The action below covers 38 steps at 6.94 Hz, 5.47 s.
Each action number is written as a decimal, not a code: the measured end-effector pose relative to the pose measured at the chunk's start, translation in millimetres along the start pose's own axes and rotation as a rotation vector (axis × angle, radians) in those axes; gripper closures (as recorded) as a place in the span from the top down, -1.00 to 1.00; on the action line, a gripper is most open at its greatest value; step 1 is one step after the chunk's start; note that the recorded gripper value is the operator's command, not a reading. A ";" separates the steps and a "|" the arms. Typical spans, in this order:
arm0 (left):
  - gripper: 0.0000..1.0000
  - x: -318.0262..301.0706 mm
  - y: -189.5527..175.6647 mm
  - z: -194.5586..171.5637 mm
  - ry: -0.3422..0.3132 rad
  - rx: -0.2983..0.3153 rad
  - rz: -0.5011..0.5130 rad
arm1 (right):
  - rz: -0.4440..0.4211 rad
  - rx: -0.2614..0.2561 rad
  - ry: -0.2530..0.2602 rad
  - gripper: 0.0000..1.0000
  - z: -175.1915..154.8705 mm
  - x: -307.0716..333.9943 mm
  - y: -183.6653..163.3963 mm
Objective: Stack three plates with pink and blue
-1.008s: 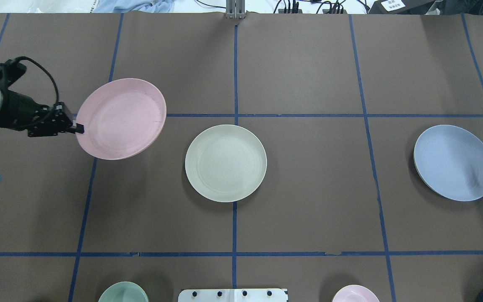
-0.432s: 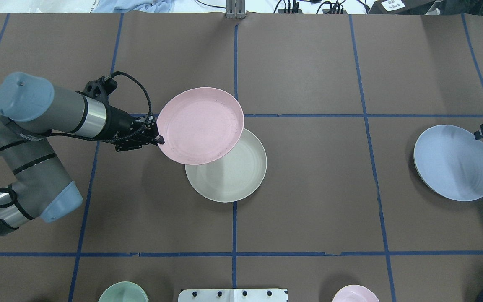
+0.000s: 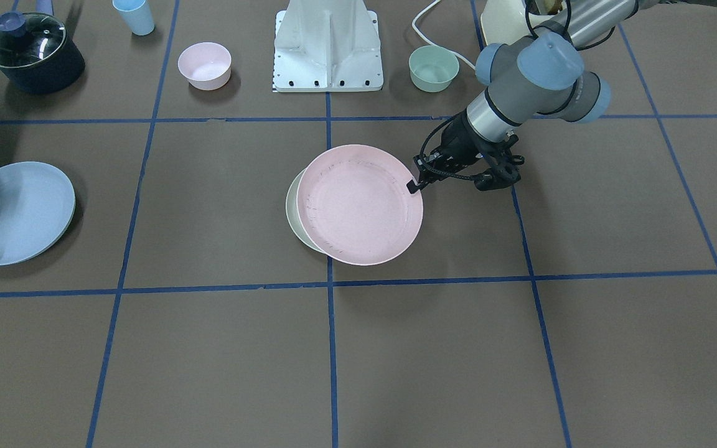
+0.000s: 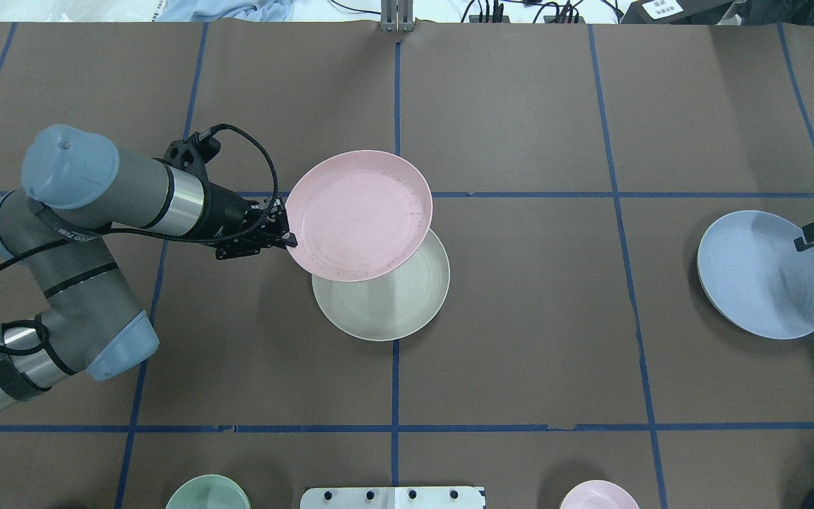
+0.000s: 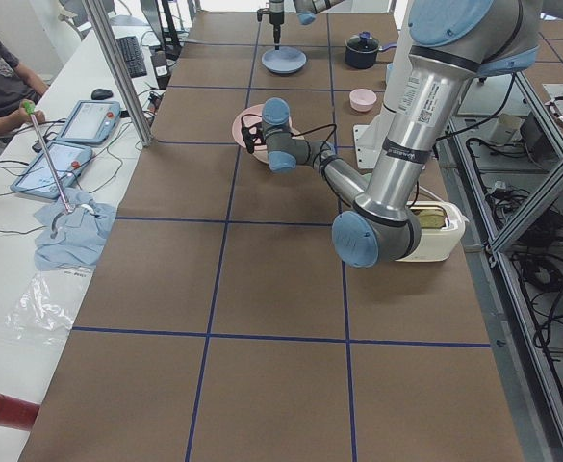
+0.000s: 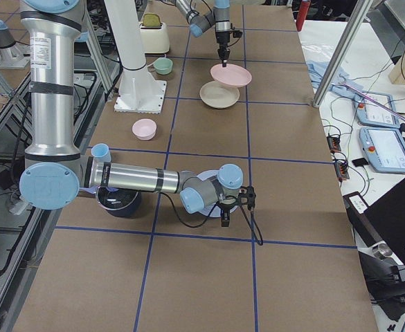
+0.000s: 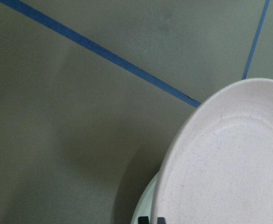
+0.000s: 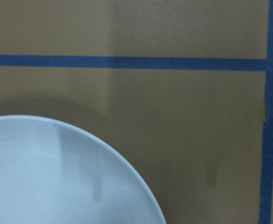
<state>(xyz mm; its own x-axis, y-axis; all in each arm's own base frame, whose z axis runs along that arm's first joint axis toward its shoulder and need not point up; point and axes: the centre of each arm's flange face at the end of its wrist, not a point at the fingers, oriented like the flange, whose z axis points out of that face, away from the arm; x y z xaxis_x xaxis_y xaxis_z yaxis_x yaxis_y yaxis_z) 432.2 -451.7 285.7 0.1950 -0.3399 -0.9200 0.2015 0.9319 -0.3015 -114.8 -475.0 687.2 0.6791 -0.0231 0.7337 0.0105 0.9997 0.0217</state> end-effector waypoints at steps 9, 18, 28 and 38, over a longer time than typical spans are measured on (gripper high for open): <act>0.99 -13.0 44.7 47.0 -0.033 0.002 0.027 | -0.010 -0.016 -0.195 -1.00 -42.8 -28.5 -0.7; 1.00 -55.2 -66.4 -72.8 -0.177 0.138 0.301 | 0.201 0.018 -0.343 -1.00 -91.9 -338.8 -59.3; 1.00 -128.6 -121.1 -137.4 -0.315 0.170 0.476 | 0.164 0.054 -0.250 1.00 -0.8 -583.7 37.6; 1.00 -341.8 -198.1 -323.5 -0.653 0.209 0.851 | -0.193 0.021 0.083 1.00 -125.2 -119.3 -24.2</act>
<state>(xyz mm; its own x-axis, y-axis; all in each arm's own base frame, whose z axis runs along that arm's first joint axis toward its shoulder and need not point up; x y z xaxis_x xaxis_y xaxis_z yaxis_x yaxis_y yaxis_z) 15.0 -479.2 579.0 0.8068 0.3467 -0.4785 -0.0933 0.8744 0.4762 -104.2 -495.6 514.2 0.7240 -0.2123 0.6563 0.1314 0.9765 0.1710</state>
